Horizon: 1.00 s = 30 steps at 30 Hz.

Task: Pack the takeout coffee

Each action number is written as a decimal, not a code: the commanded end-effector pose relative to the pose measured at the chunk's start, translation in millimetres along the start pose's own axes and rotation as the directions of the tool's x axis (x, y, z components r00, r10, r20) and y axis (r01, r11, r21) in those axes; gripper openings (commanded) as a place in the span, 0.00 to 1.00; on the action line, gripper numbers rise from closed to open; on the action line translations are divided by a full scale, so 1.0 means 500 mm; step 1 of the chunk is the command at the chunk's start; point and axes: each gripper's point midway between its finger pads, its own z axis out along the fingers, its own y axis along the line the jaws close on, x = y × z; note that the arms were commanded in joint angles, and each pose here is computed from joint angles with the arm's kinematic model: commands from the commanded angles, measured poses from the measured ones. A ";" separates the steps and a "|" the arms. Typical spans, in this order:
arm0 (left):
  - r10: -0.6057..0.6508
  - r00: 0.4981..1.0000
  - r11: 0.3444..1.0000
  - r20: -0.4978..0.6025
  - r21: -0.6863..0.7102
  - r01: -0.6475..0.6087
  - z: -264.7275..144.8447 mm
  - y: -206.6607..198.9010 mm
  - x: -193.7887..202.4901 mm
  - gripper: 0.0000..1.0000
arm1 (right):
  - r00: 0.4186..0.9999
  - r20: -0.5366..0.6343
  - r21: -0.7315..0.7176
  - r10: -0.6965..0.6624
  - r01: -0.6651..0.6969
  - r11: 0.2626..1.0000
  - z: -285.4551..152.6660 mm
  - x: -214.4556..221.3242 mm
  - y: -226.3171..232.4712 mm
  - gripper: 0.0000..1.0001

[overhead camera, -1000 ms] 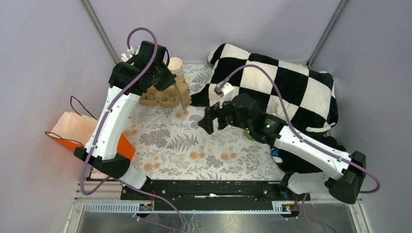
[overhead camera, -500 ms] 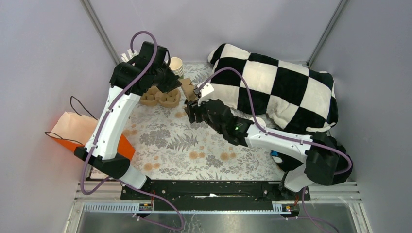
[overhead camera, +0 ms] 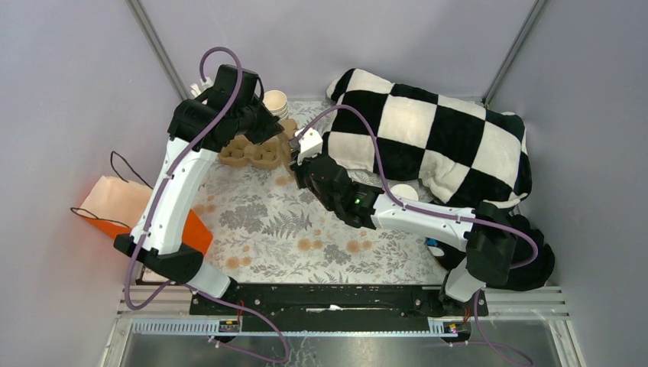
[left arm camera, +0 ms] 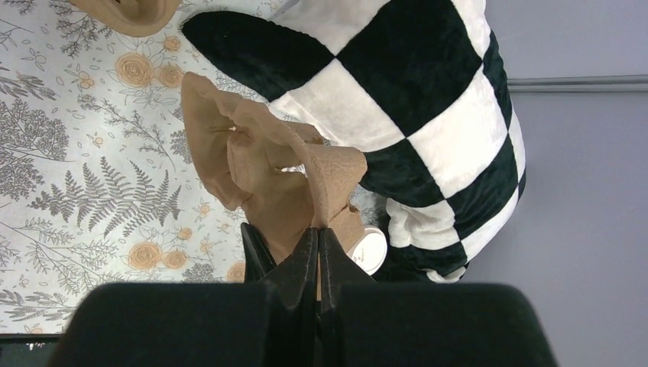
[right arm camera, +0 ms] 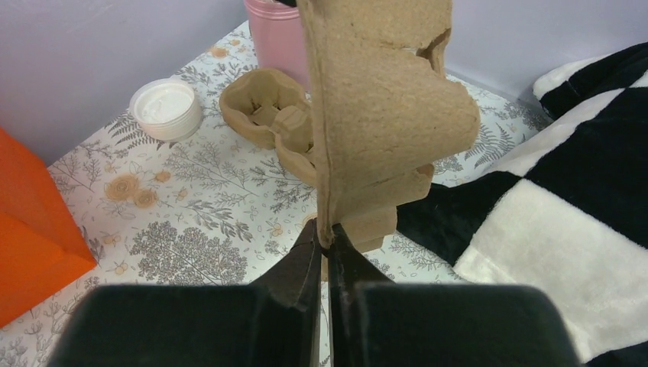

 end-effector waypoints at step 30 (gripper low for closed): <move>0.148 0.731 0.878 0.666 -0.429 0.213 -0.291 0.400 -0.187 0.92 | 0.989 -0.147 -0.106 0.001 -0.016 0.994 -0.278 -0.006 -0.098 0.00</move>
